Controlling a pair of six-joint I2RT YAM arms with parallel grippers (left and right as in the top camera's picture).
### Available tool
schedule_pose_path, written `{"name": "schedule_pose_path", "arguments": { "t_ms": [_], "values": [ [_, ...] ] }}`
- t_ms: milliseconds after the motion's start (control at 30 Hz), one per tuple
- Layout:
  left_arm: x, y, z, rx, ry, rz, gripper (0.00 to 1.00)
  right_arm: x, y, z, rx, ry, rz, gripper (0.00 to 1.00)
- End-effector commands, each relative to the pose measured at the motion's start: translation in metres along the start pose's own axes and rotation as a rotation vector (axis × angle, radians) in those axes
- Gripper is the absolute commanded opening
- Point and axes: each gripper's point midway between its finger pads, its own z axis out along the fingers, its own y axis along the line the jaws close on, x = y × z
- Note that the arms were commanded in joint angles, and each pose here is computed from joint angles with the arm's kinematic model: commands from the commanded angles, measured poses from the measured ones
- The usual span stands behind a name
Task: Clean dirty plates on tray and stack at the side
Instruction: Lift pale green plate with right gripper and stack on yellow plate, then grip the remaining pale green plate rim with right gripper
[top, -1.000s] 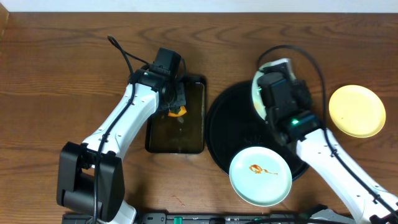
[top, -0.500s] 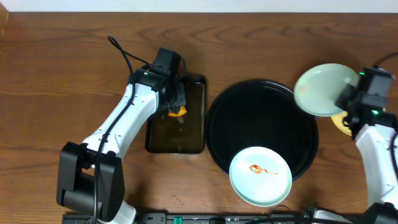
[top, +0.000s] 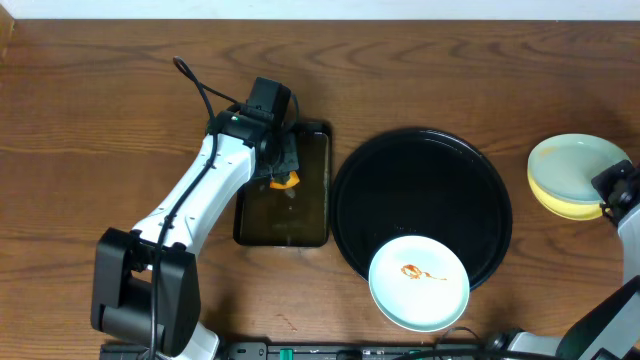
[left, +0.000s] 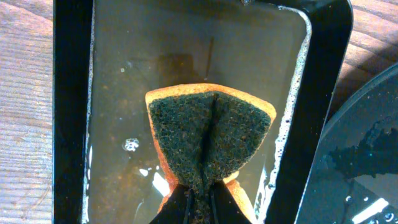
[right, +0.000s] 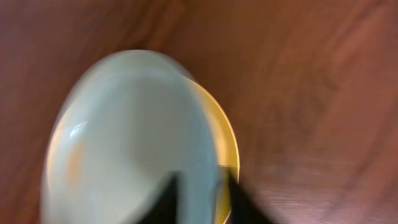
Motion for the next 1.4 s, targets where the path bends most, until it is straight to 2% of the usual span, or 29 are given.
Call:
{"name": "schedule_pose_path", "arguments": {
  "t_ms": [0, 100, 133, 200, 267, 367, 467, 600, 900, 967, 1100, 1233, 1267, 1367],
  "values": [
    [0.003, 0.003, 0.001, -0.013, 0.005, 0.005, 0.07, 0.013, 0.045, -0.011, -0.269, 0.102, -0.033, 0.43],
    [0.003, 0.003, 0.001, -0.013, 0.005, 0.005, 0.08, 0.057, 0.074, -0.030, -0.451, 0.290, -0.094, 0.43],
    [0.003, 0.003, 0.001, -0.013, 0.005, 0.005, 0.07, 0.082, 0.080, -0.041, -0.498, 0.396, -0.120, 0.43],
    [0.003, 0.003, 0.001, -0.013, 0.005, 0.005, 0.08, 0.119, 0.083, -0.058, -0.516, 0.545, -0.156, 0.44],
    [0.003, 0.003, 0.001, -0.013, 0.005, 0.005, 0.07, 0.162, 0.087, -0.085, -0.557, 0.710, -0.266, 0.50],
    [0.002, 0.003, 0.001, -0.012, 0.004, 0.005, 0.07, 0.211, 0.074, -0.116, -0.487, 0.904, -0.404, 0.56],
    [0.003, 0.003, 0.001, -0.013, 0.005, 0.005, 0.07, 0.235, 0.069, -0.135, -0.446, 0.999, -0.473, 0.59],
    [0.003, 0.003, 0.001, -0.013, 0.005, 0.005, 0.07, 0.249, 0.057, -0.131, -0.336, 1.004, -0.526, 0.63],
    [0.003, 0.003, 0.001, -0.013, 0.005, 0.005, 0.07, 0.292, 0.046, -0.109, -0.345, 0.998, -0.556, 0.57],
    [0.002, 0.003, 0.001, -0.013, 0.004, 0.005, 0.08, 0.299, 0.043, -0.106, -0.358, 1.002, -0.551, 0.53],
    [0.002, 0.003, 0.001, -0.013, 0.004, 0.005, 0.07, 0.304, 0.041, -0.100, -0.366, 0.986, -0.553, 0.24],
    [0.003, 0.003, 0.001, -0.013, 0.005, 0.005, 0.07, 0.303, 0.043, -0.098, -0.374, 0.976, -0.554, 0.11],
    [0.002, 0.003, 0.001, -0.013, 0.004, 0.005, 0.07, 0.302, 0.044, -0.098, -0.376, 0.972, -0.554, 0.04],
    [0.003, 0.003, 0.001, -0.013, 0.005, 0.005, 0.07, 0.300, 0.049, -0.094, -0.390, 0.950, -0.553, 0.01]
  ]
}}
